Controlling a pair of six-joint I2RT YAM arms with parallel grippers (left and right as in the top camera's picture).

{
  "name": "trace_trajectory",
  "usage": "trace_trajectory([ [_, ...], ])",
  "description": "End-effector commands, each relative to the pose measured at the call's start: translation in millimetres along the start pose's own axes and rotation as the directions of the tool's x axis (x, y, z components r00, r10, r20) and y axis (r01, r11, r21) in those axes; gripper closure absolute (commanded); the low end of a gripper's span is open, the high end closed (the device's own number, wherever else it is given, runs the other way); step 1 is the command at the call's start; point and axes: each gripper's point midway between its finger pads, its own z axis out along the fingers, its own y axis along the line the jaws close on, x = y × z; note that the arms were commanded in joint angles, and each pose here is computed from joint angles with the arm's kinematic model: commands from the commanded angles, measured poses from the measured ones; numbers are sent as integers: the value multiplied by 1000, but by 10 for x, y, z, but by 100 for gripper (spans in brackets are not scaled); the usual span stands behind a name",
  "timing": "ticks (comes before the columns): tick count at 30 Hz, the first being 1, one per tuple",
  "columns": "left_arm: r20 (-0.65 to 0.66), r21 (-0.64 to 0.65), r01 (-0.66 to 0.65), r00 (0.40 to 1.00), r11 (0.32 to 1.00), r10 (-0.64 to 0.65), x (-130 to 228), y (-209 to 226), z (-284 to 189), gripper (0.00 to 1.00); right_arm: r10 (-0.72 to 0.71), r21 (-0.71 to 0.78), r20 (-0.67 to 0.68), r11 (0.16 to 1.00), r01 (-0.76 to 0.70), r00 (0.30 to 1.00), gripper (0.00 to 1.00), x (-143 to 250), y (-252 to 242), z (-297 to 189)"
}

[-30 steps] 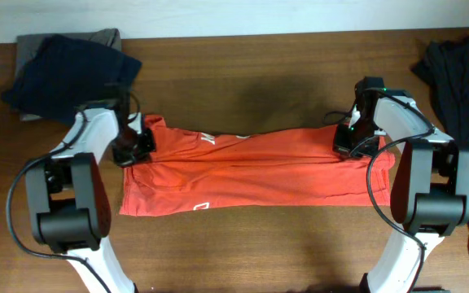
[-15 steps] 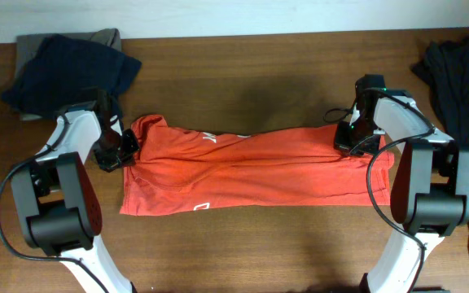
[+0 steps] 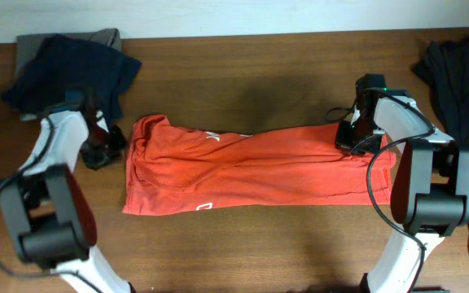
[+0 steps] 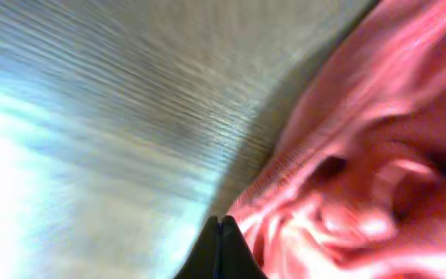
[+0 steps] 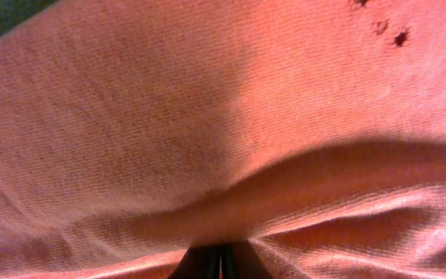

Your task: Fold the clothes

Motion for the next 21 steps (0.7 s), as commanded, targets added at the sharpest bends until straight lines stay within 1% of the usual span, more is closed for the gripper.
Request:
trace_trajectory([
  [1,197,32,-2,980,999,-4,-193,-51,-720,99,31,79,-27,996,-29,999,92,59,-230,164],
  [3,213,60,-15,977,998,2,-147,-111,-857,99,31,78,-28,997,-29,999,92,61,-228,159],
  [4,211,79,-28,977,996,11,-109,-163,-902,99,31,79,-30,996,-29,999,95,62,-228,144],
  [5,208,104,-58,978,993,36,-71,-234,-935,99,32,81,-34,996,-29,999,96,60,-228,113],
  [7,197,154,-137,975,979,106,5,-402,-952,99,33,80,-34,996,-31,999,96,21,-216,-19],
  [9,176,177,-209,968,962,179,114,-576,-918,99,40,77,-7,996,-39,999,96,-65,-194,-279],
  [12,143,169,-316,945,934,293,296,-802,-838,99,59,52,63,997,-63,996,96,-179,-144,-709],
  [15,111,171,-373,927,912,358,477,-1045,-744,99,58,41,98,997,-62,994,96,-147,-136,-1029],
  [17,88,174,-391,920,904,382,569,-1192,-644,99,53,44,91,997,-57,994,96,-78,-151,-1107],
  [18,58,165,-400,917,902,396,623,-1283,-486,99,35,56,51,998,-38,998,96,21,-175,-1096],
  [21,16,160,-411,910,897,414,650,-1349,-232,99,30,66,17,997,-31,999,96,106,-200,-985],
])
